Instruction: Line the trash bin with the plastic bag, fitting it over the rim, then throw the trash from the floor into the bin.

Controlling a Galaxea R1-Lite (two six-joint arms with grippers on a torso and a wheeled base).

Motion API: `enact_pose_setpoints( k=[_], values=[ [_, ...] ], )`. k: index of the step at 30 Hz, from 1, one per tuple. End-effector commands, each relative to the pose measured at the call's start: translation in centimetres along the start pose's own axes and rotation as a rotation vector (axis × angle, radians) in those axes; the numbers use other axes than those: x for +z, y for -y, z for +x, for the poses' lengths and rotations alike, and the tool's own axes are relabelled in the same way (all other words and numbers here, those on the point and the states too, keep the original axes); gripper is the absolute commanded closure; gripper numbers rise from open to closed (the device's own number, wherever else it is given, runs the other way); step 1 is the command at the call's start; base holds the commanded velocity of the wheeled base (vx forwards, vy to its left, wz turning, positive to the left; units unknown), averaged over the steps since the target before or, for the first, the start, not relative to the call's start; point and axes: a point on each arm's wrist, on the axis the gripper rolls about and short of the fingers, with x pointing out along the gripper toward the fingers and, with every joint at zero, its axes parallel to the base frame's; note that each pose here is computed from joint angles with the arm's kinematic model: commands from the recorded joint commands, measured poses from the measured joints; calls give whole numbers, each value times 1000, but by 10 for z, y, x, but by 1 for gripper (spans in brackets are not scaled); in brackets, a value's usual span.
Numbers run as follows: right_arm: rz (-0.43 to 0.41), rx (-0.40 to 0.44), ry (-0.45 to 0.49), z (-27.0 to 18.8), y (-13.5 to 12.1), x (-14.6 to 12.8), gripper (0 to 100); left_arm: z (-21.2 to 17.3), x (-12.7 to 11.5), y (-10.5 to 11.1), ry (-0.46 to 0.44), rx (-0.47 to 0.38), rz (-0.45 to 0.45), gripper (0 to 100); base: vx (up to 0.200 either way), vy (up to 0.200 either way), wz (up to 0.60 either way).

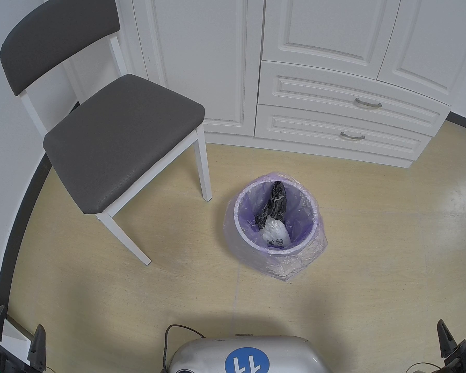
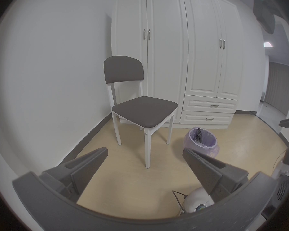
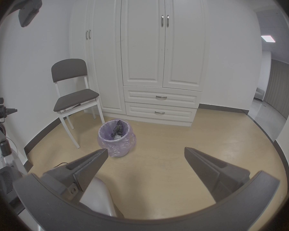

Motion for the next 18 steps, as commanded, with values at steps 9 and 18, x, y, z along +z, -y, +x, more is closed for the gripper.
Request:
enact_pose_setpoints(
  k=[9, 18],
  values=[
    [38, 5, 22, 0, 0, -2, 0, 0, -5, 0, -6, -7, 14, 0, 0, 0, 0],
    [28, 3, 23, 0, 0, -2, 0, 0, -5, 0, -8, 0, 2, 0, 0, 0, 0]
  ],
)
